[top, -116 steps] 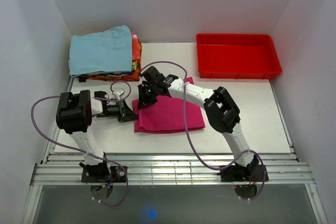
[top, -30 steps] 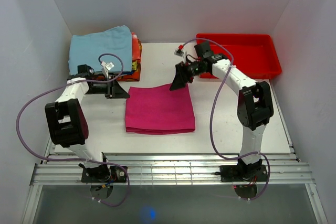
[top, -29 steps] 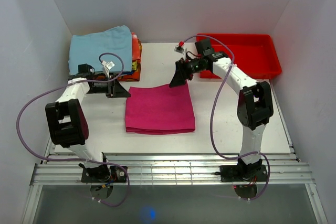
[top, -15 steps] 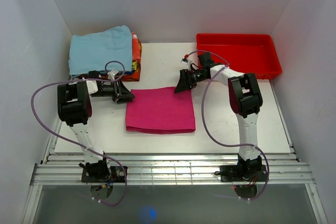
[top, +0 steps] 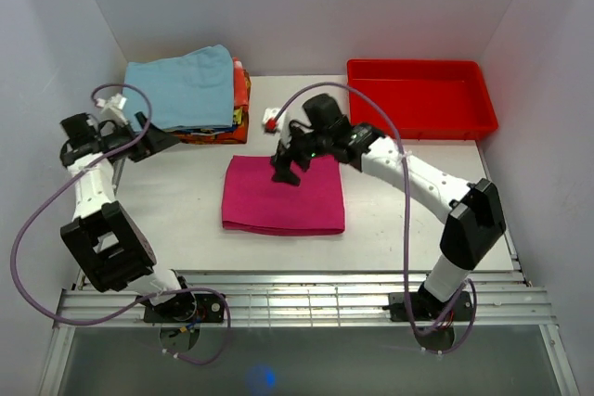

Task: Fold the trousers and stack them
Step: Fold the trousers, then neatly place the folded trousers to the corner

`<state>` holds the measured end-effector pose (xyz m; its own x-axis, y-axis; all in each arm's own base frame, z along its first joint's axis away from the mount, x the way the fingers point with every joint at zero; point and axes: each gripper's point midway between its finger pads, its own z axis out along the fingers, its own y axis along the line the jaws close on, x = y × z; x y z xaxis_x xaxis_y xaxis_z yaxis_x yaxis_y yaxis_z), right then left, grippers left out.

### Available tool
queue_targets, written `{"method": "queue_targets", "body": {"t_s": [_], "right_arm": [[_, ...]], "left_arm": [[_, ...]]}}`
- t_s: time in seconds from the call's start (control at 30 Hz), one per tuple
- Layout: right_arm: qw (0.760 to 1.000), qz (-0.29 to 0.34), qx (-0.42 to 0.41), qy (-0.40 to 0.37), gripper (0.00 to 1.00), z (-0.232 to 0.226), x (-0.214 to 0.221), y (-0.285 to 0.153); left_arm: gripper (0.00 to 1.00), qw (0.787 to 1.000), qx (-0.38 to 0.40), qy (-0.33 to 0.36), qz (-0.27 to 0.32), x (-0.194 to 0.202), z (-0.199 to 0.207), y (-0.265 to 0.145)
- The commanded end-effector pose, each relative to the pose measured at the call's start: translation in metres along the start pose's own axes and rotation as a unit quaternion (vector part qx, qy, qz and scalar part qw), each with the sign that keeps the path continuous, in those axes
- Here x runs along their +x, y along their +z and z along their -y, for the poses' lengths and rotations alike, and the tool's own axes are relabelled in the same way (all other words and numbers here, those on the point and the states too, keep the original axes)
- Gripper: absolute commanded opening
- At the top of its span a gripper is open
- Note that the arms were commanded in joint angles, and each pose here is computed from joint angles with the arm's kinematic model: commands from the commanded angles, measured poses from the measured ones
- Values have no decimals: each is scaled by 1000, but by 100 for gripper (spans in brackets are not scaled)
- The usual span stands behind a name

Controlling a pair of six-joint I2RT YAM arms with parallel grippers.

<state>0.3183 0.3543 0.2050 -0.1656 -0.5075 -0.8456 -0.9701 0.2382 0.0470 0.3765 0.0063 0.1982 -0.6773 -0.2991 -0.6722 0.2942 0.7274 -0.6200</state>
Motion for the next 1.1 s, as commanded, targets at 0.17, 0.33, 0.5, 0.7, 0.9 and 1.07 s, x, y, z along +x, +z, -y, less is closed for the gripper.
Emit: {"method": "queue_targets", "body": {"t_s": [0.17,0.33,0.5,0.7,0.9,1.07], "right_arm": [[983,-95,1,-158,89,-109,35,87],[979,-129,22,-157,88,-126,60,133],[966,-168,70,-184,85,-114,96,151],[956,-191,65,-211,65,-114,131,153],[958,-183,54,-215,8,-107,138,162],[983,-123,19,-138,8,-97,99,163]], "left_arm": [[98,995,-83,-52,30,24,-22,-63],[98,996,-59,-54,26,47,-9,-67],[98,991,0,-135,14,69,3,-57],[98,974,-8,-225,13,92,-10,-45],[98,942,-68,-327,-20,127,-39,-32],[98,931,-94,-348,-56,149,-45,-20]]}}
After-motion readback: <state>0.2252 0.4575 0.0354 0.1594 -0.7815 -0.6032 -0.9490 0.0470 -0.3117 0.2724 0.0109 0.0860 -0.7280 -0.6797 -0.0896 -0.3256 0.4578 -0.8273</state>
